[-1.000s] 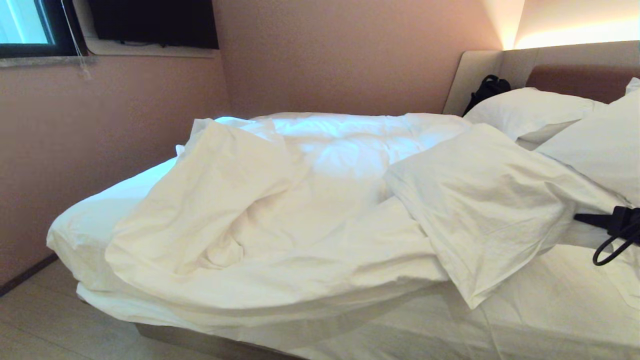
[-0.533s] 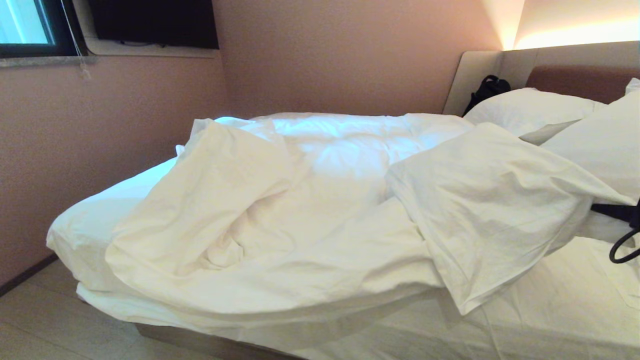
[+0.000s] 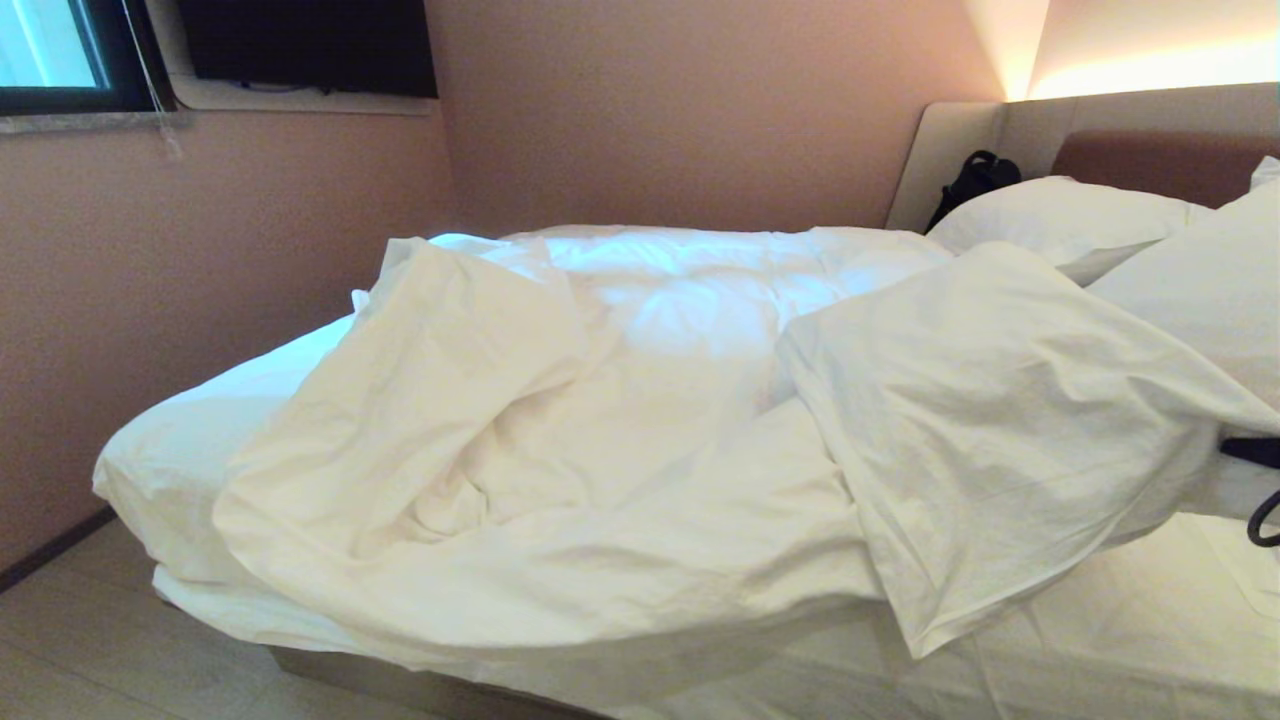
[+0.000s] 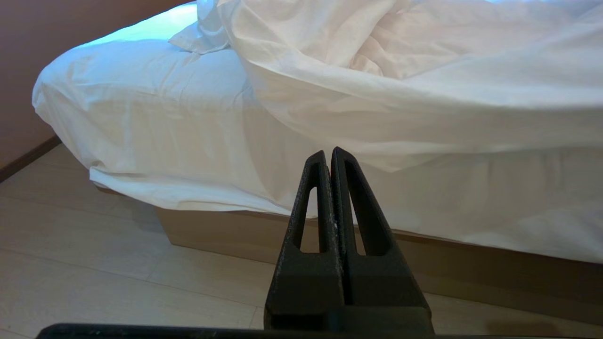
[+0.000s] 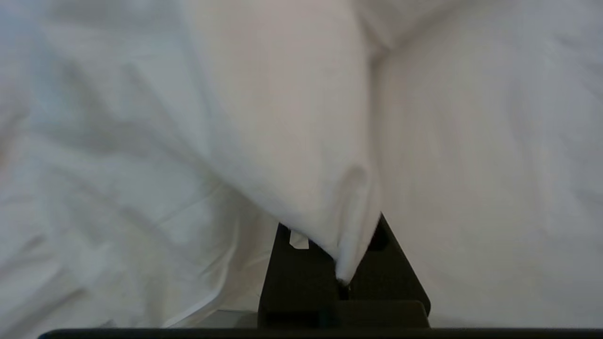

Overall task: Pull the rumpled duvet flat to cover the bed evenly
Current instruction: Flatten the corners of the folded blanket

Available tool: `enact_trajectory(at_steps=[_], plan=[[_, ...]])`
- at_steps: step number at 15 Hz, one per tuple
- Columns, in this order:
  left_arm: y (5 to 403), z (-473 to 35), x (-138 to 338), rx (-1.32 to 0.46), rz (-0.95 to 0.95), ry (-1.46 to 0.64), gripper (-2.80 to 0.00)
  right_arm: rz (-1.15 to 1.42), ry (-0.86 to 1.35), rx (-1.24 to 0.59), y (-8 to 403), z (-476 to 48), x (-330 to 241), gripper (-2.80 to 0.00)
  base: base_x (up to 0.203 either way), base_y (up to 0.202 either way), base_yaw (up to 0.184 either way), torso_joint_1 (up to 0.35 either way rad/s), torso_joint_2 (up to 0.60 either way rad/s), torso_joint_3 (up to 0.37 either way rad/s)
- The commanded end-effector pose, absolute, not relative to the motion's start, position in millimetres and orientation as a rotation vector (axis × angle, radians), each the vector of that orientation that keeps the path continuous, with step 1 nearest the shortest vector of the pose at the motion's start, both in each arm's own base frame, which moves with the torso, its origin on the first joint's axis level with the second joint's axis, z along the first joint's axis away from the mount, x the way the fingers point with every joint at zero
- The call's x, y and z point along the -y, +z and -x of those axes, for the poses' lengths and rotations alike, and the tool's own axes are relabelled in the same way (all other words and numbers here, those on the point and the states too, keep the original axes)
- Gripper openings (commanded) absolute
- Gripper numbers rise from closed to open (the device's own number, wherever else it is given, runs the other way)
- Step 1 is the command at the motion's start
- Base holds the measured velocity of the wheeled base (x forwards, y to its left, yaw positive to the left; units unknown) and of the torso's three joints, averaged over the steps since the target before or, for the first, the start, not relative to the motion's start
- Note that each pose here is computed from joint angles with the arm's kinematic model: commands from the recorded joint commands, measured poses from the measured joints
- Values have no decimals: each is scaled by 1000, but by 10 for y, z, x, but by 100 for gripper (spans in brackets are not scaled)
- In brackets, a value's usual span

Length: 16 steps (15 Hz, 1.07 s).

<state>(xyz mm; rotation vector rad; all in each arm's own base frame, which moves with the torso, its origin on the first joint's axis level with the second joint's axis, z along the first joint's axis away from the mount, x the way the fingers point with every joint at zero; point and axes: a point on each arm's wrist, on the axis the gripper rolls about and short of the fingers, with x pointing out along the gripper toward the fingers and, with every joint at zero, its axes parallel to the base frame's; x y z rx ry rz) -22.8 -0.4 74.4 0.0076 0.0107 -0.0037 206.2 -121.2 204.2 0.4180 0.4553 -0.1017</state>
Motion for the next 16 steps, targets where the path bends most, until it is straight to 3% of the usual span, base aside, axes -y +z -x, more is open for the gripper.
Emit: enact_trajectory(at_steps=[1, 6, 16], plan=[[744, 228, 4, -11, -8, -3, -280, -384, -370, -542, 2022, -1871, 1154, -280, 0, 0, 0, 0, 0, 0], [744, 228, 4, -11, -8, -3, -280, -357, -395, -502, 2061, -1577, 970, -280, 0, 0, 0, 0, 0, 0], [744, 228, 4, -11, -8, -3, -280, -374, -388, -529, 1735, -1037, 617, -280, 0, 0, 0, 0, 0, 0]])
